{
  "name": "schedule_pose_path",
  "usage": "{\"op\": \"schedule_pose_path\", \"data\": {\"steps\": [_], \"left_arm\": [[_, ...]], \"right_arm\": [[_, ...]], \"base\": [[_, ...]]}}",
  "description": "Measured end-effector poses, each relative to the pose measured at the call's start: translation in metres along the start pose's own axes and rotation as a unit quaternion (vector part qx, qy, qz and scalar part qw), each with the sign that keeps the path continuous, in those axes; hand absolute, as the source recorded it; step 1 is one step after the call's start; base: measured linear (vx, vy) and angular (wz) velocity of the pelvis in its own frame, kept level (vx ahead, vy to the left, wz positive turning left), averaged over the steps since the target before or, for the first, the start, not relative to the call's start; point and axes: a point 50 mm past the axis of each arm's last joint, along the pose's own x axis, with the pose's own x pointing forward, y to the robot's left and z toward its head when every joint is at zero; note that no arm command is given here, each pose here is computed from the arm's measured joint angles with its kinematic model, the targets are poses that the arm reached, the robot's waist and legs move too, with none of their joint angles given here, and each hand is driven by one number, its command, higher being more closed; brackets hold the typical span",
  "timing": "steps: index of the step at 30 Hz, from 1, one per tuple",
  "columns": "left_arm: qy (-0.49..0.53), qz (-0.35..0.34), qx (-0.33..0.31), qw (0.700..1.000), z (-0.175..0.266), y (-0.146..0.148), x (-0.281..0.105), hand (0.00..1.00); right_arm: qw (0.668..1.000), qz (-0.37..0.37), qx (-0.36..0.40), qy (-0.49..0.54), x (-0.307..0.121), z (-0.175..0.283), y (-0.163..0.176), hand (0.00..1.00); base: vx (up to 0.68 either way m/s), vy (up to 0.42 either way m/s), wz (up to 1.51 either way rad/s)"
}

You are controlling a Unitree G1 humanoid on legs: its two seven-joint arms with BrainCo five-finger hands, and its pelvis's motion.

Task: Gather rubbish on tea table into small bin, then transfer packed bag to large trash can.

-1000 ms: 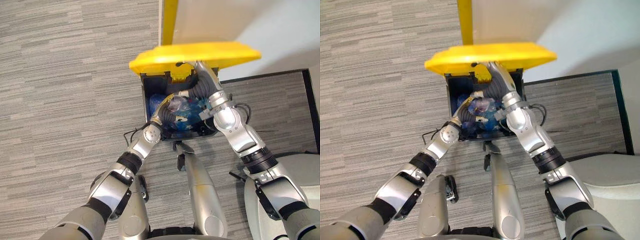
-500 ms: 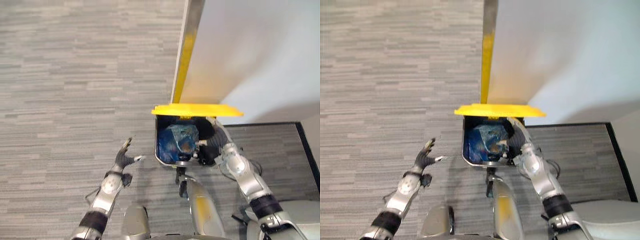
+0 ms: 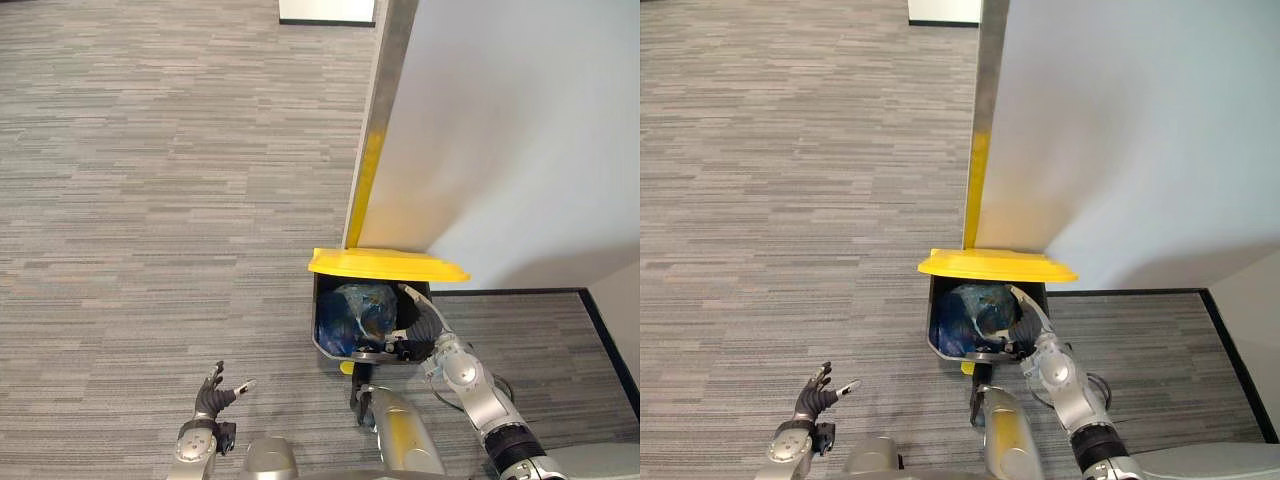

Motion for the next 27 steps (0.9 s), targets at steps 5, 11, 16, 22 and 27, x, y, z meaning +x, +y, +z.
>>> {"op": "schedule_pose_path", "data": {"steps": [5, 11, 16, 22, 27], "left_arm": [[0.039, 0.0, -0.004, 0.999, -0.021, -0.002, -0.008, 0.0], [0.063, -0.002, -0.009, 0.998, -0.03, -0.006, -0.009, 0.0], [0.095, 0.015, -0.009, 0.995, -0.041, 0.006, -0.01, 0.0], [0.07, 0.032, -0.045, 0.996, -0.014, 0.007, 0.01, 0.0], [0.079, 0.031, -0.045, 0.995, -0.016, 0.006, 0.011, 0.0]], "right_arm": [[1.0, 0.006, 0.002, 0.013, -0.004, -0.007, 0.004, 0.0], [0.997, 0.026, 0.037, 0.067, -0.03, -0.033, 0.027, 0.0], [0.986, 0.021, 0.083, 0.143, -0.062, -0.066, 0.039, 0.0], [0.962, 0.028, 0.09, 0.254, -0.075, -0.112, 0.039, 0.0], [0.954, 0.033, 0.092, 0.284, -0.084, -0.123, 0.043, 0.0]], "base": [[-0.11, 0.052, -0.1], [-0.21, 0.037, -0.2], [-0.12, -0.128, -0.11], [-0.06, -0.116, -0.42], [-0.14, 0.011, -0.31]]}}
